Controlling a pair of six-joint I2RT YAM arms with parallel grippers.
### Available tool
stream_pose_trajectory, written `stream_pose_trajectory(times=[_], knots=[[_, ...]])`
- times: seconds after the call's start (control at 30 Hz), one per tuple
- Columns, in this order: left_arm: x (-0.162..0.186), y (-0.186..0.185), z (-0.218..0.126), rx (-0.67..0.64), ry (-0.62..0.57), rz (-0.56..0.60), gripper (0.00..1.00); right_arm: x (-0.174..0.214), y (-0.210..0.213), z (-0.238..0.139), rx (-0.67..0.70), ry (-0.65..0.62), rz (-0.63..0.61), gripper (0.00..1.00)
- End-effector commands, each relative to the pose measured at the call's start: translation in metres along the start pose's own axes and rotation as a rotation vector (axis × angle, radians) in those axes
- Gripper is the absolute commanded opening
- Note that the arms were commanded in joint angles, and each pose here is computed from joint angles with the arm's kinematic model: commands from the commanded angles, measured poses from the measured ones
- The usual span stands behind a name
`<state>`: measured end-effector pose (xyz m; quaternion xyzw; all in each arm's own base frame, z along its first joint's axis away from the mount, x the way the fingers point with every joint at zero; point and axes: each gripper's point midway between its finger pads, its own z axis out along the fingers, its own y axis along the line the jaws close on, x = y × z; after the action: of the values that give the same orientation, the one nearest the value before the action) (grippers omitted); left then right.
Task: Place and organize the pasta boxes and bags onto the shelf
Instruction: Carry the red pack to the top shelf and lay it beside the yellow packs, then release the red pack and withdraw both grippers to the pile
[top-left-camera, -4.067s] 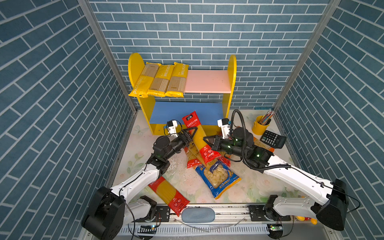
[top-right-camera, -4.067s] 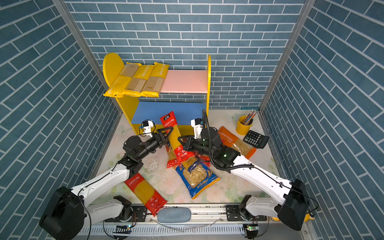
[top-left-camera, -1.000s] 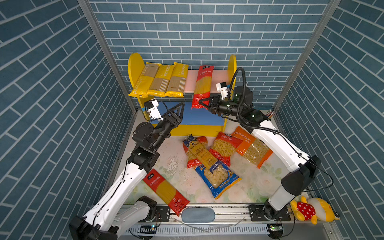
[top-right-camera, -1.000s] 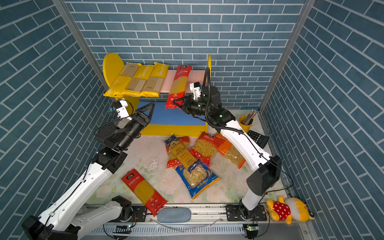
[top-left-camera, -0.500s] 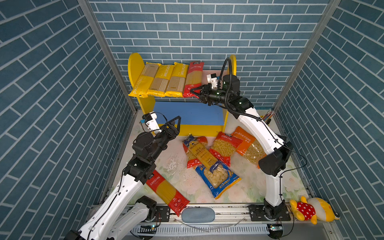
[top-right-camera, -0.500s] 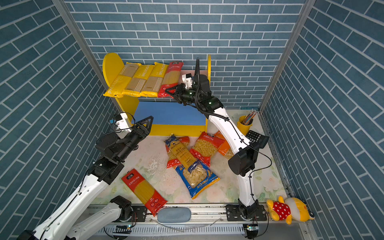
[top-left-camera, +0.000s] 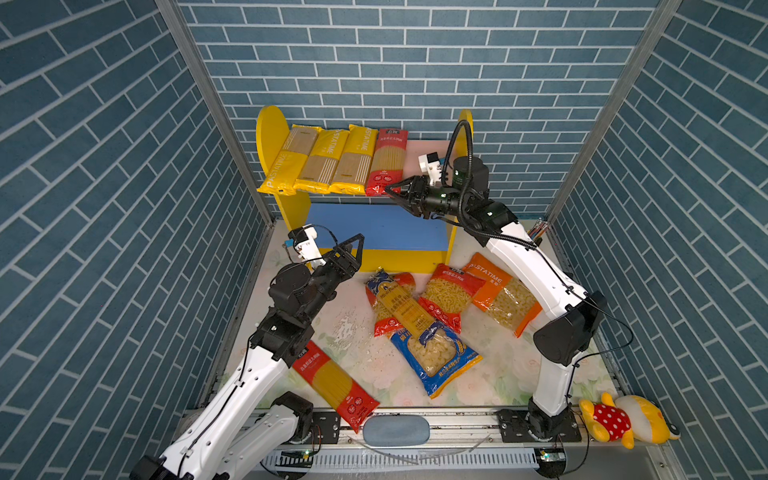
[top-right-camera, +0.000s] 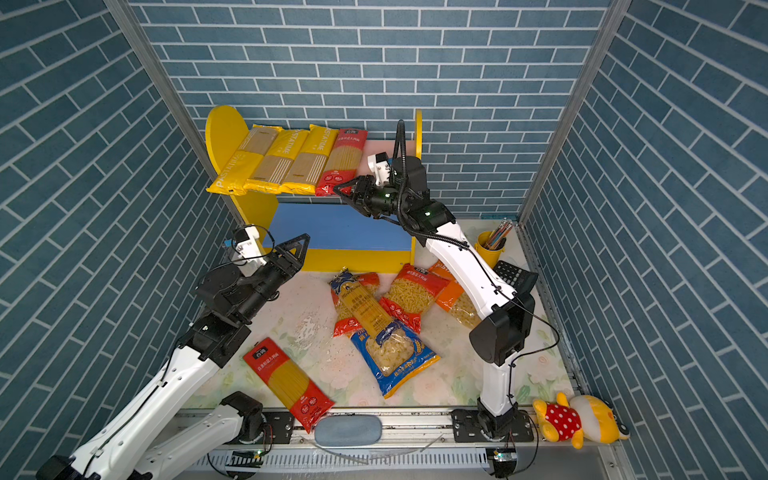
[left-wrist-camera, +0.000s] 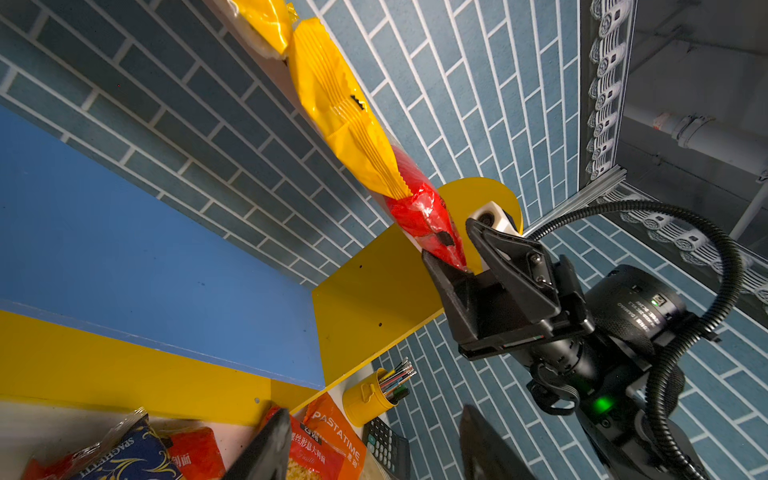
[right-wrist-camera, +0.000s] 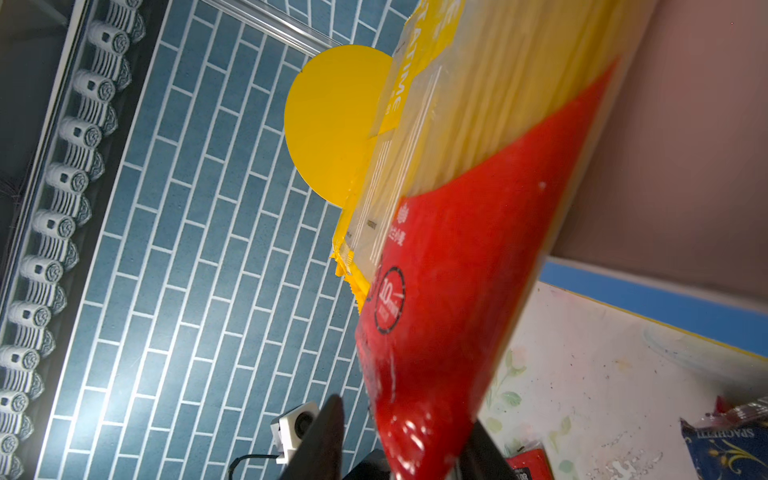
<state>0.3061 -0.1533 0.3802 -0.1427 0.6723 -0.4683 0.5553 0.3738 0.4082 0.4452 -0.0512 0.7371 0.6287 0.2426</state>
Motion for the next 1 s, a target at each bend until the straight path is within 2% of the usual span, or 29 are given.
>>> stream_pose_trajectory(times=[0.0,0.17,0.57,0.8,0.87,0.97], knots=[[0.001,-0.002,0.001,0.024,0.002,-0.006,0.65,-0.01,0.022,-0.008,-0.042,-0.046,-0.073,0.31],[0.001,-0.002,0.0,0.024,0.001,-0.004,0.65,-0.022,0.028,-0.004,-0.039,-0.052,-0.1,0.24],[0.002,-0.002,-0.003,0.018,0.006,0.001,0.65,-0.028,0.0,-0.003,0.055,-0.044,-0.129,0.23],[0.005,0.002,-0.002,0.013,0.012,0.0,0.65,-0.032,-0.015,0.001,0.069,-0.039,-0.114,0.18],[0.005,0.002,-0.003,0.009,0.014,0.002,0.65,-0.031,-0.013,0.0,0.057,-0.036,-0.119,0.23],[0.006,0.005,-0.005,-0.007,0.02,0.019,0.65,-0.027,-0.006,-0.005,0.032,-0.034,-0.134,0.4]])
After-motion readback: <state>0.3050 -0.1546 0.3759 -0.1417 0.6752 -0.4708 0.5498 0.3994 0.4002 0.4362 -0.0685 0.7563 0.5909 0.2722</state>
